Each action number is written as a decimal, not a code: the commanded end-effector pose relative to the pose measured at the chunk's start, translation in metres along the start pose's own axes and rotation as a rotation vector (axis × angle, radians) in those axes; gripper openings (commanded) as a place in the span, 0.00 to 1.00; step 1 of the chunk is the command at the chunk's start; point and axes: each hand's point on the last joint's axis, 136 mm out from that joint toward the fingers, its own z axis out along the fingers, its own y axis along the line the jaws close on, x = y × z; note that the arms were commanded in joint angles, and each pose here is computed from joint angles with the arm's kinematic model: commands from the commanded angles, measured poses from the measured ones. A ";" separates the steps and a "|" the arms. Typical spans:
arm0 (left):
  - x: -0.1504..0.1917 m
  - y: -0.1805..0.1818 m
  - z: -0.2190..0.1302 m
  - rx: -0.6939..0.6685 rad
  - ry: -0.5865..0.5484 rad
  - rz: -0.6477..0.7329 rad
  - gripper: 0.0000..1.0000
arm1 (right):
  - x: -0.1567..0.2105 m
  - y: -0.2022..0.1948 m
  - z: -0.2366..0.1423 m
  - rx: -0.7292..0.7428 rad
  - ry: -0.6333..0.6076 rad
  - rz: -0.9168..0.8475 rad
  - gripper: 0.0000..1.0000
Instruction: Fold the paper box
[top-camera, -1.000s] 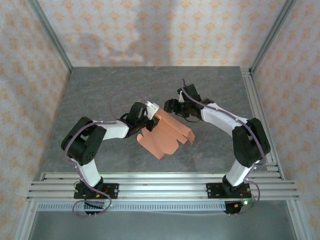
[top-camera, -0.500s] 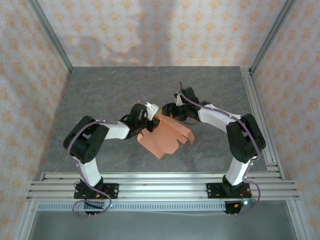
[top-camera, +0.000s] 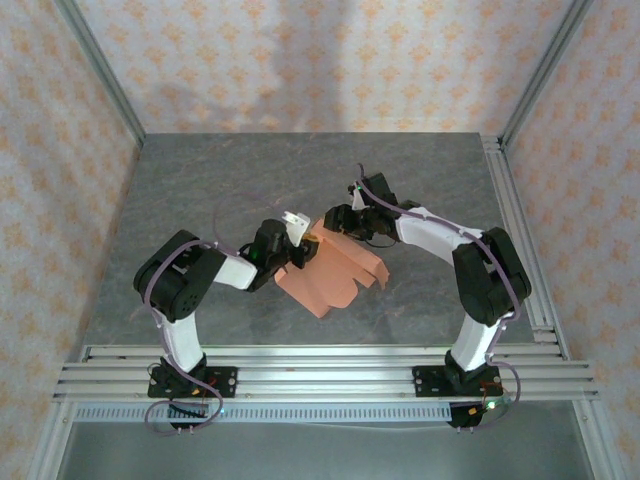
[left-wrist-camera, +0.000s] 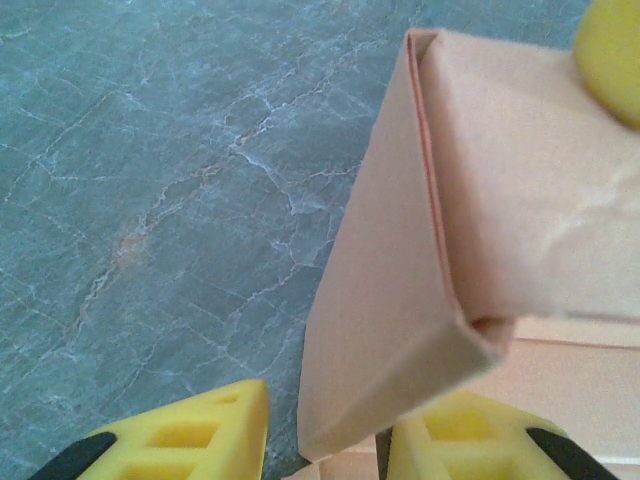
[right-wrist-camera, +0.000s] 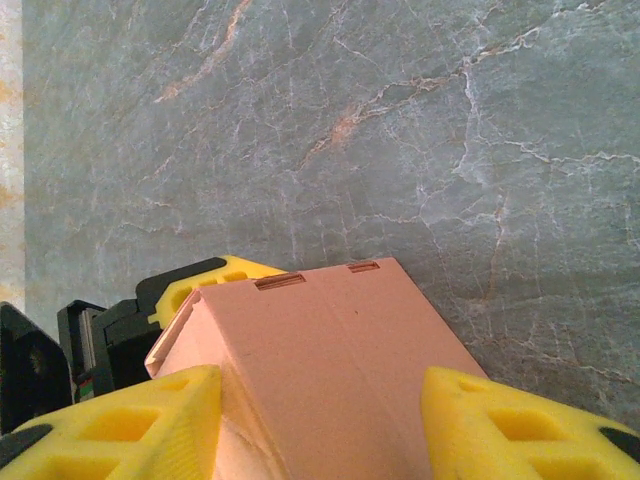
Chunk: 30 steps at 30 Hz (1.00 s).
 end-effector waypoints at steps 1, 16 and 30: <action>-0.021 -0.006 0.004 0.010 -0.094 0.008 0.33 | 0.014 -0.021 0.011 0.074 0.063 0.054 0.53; -0.021 -0.005 0.018 0.027 -0.165 -0.058 0.26 | 0.017 -0.016 0.015 0.042 0.087 0.102 0.53; -0.029 -0.003 0.021 0.022 -0.186 -0.088 0.18 | 0.017 -0.013 0.013 0.030 0.088 0.114 0.54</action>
